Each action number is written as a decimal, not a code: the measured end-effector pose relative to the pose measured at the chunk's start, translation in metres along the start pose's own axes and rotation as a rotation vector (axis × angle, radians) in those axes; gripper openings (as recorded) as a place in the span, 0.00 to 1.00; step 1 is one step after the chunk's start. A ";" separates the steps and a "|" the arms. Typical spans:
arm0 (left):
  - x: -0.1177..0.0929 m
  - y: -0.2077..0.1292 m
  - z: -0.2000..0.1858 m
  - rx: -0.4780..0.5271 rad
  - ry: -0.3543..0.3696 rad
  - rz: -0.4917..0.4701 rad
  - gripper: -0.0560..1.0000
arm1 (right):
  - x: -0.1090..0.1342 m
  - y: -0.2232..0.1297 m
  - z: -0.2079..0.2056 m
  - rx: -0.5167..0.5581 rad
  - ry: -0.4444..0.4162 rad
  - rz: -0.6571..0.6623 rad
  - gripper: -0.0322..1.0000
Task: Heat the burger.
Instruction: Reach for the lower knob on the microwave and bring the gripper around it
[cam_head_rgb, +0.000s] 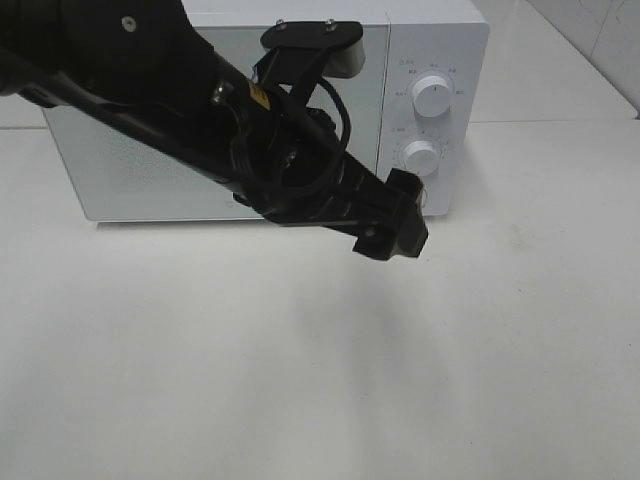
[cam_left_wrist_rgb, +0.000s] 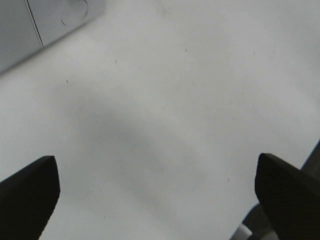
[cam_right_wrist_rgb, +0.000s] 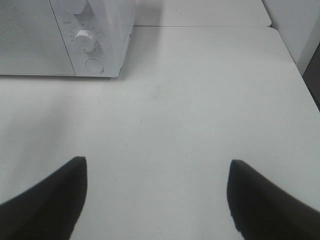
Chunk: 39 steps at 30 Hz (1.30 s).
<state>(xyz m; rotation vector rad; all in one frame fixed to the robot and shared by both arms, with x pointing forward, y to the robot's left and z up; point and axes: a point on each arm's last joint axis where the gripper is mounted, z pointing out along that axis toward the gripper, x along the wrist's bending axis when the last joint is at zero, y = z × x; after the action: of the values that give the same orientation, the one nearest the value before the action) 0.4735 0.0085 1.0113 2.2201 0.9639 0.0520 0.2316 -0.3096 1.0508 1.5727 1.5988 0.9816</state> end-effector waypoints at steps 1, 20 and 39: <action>-0.001 -0.004 -0.004 0.057 -0.006 0.019 0.98 | 0.000 0.000 0.000 0.000 0.000 0.000 0.76; 0.031 -0.024 -0.056 0.338 0.247 -0.109 0.98 | 0.000 0.000 0.000 0.000 0.001 0.000 0.76; 0.132 -0.061 -0.207 0.211 0.498 -0.493 0.98 | 0.000 0.000 0.000 0.000 0.001 0.000 0.76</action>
<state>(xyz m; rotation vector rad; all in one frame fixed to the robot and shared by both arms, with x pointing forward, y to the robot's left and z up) 0.4690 0.2461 1.0989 2.1289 1.8417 0.2983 0.2316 -0.3096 1.0508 1.5729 1.5992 0.9825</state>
